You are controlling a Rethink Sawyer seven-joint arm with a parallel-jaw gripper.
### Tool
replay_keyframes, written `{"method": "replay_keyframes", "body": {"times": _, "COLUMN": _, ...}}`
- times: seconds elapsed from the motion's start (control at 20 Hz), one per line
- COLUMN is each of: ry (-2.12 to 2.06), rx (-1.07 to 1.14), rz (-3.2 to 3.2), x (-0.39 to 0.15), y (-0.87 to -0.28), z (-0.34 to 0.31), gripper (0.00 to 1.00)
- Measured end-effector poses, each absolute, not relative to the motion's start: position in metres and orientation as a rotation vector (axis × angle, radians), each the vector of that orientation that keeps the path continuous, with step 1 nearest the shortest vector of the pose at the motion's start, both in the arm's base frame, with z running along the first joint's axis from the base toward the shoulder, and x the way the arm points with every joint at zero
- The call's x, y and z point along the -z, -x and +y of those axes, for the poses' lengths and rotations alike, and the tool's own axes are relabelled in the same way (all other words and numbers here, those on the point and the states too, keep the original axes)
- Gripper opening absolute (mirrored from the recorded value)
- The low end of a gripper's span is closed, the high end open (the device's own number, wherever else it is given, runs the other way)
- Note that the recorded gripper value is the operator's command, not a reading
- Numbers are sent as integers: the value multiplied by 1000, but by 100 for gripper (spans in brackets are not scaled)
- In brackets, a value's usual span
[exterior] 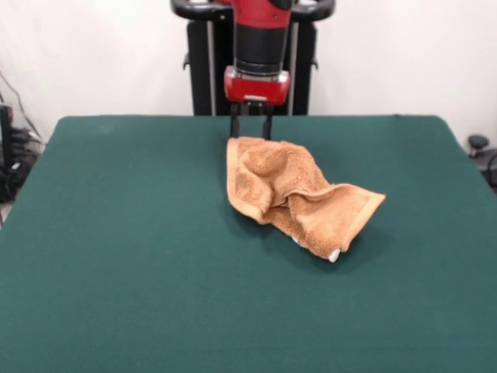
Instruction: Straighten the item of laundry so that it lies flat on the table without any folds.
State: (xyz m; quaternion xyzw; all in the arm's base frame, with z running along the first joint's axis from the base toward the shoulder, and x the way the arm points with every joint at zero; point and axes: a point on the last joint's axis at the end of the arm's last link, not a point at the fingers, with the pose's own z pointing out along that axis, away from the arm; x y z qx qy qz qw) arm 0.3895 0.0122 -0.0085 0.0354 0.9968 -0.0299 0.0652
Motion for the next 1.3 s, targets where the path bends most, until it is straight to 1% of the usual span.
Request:
{"method": "replay_keyframes", "body": {"times": 0.3, "ry": -62, "rx": 80, "rz": 3027, "x": 17, "y": -384, "z": 25, "gripper": 100}}
{"method": "replay_keyframes", "body": {"times": 0.6, "ry": 31, "rx": 84, "rz": 3002, "x": 10, "y": -391, "z": 48, "gripper": 100}}
{"method": "replay_keyframes", "body": {"times": 1.3, "ry": 12, "rx": 133, "rz": 2881, "x": -15, "y": -444, "z": 47, "gripper": 100}}
